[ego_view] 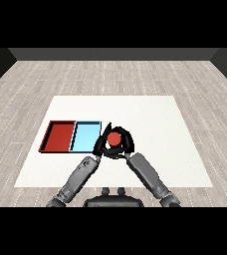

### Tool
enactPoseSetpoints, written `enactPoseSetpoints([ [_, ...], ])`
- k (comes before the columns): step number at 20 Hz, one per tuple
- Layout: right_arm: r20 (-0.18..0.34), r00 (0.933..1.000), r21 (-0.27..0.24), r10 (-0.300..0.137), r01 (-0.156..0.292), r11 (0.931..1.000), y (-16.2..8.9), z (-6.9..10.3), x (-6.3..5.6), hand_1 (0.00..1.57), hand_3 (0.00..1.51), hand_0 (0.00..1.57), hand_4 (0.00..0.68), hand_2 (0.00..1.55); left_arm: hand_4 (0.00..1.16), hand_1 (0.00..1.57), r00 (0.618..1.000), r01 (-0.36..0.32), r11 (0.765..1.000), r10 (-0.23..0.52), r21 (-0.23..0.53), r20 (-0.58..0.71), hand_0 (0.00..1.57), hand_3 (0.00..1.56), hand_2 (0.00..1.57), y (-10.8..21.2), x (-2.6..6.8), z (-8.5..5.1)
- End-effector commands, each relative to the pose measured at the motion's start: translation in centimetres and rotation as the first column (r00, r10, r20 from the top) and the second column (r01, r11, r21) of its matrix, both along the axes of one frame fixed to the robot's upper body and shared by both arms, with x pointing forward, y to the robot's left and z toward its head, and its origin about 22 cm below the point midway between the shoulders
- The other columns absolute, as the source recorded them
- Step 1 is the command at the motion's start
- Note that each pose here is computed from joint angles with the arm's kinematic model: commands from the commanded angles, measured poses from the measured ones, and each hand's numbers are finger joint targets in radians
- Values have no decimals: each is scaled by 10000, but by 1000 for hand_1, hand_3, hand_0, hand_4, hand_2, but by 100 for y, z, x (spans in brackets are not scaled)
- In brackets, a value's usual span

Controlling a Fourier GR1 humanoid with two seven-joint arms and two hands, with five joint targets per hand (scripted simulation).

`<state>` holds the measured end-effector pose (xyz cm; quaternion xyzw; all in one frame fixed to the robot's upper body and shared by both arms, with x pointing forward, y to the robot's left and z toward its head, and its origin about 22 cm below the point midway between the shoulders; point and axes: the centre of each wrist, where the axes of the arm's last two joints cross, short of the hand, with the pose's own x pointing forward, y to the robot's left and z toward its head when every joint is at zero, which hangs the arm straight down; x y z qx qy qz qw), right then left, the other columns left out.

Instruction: Pick the red can and put it in the red box

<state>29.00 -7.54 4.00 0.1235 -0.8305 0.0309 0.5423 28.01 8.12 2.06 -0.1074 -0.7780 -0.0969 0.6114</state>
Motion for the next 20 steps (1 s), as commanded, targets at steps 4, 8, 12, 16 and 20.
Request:
enactPoseSetpoints([
  [4, -130, 9985, 154, 530, -528, 9985, 138, 168, -5, 1444, 1383, 1444, 595, 1429, 0, 0, 9996, 201, 9986, -210, 483, 185, 0, 0, 0, 144, 51, 74],
  [8, -62, 9994, 398, 329, -327, 9987, 201, 91, -32, 1447, 1397, 1447, 555, 1447, 0, 0, 9994, 339, 9991, -340, 238, 25, 0, 0, 0, -72, 117, 37],
  [12, 140, 9989, 436, 438, -444, 9981, 187, 277, 182, 1486, 1406, 1486, 504, 1461, 429, 0, 9972, -714, 9946, 694, 747, 292, 0, 0, 0, -135, 64, 3],
  [16, 132, 9982, 331, 577, -582, 9978, 303, 166, -20, 1513, 1404, 1513, 528, 1460, 856, 1295, 9978, -634, 9968, 641, 478, -139, 1295, 1249, 1321, -31, 147, 95],
  [20, 211, 9978, 557, 624, -635, 9964, 205, 229, 78, 1470, 1394, 1470, 531, 1441, 973, 1571, 9959, -848, 9939, 869, 703, -270, 1571, 1454, 1541, -176, 169, 40],
])
